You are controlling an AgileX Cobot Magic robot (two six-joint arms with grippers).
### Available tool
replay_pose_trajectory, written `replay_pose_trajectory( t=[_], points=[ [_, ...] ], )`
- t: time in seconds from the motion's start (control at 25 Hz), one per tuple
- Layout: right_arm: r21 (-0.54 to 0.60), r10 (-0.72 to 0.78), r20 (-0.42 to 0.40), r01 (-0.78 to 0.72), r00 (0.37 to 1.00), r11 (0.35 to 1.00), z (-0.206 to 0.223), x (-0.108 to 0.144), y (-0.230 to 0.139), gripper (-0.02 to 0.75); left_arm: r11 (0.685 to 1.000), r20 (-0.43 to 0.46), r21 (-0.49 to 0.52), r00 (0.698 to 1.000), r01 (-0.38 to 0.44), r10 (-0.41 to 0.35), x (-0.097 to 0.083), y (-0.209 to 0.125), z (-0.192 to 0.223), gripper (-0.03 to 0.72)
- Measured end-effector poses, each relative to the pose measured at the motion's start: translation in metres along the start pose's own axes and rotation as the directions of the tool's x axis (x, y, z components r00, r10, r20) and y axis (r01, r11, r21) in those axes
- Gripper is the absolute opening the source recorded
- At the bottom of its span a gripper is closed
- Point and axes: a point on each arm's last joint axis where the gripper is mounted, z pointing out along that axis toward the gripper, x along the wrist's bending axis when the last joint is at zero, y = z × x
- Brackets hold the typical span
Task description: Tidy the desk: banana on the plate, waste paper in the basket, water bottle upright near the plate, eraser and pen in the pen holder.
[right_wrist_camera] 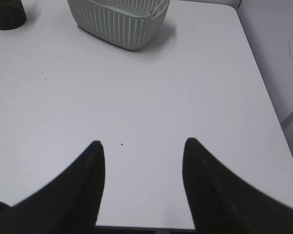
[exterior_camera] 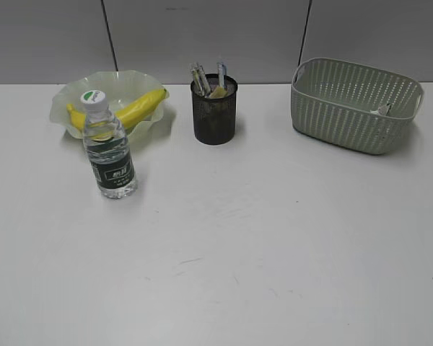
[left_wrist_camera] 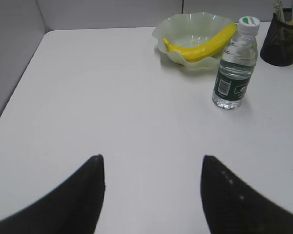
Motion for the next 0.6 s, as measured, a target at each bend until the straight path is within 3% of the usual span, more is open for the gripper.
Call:
replay_pose_trajectory(
  t=[0.6],
  points=[
    [0.000,0.001,-0.002,-0.001,1.000,1.000,0.0000,0.0001,0.0000,0.416,1.000,0.000,0.000,1.000,0.000,0.000,0.0000,0.0000,0.0000,0.468]
  ],
)
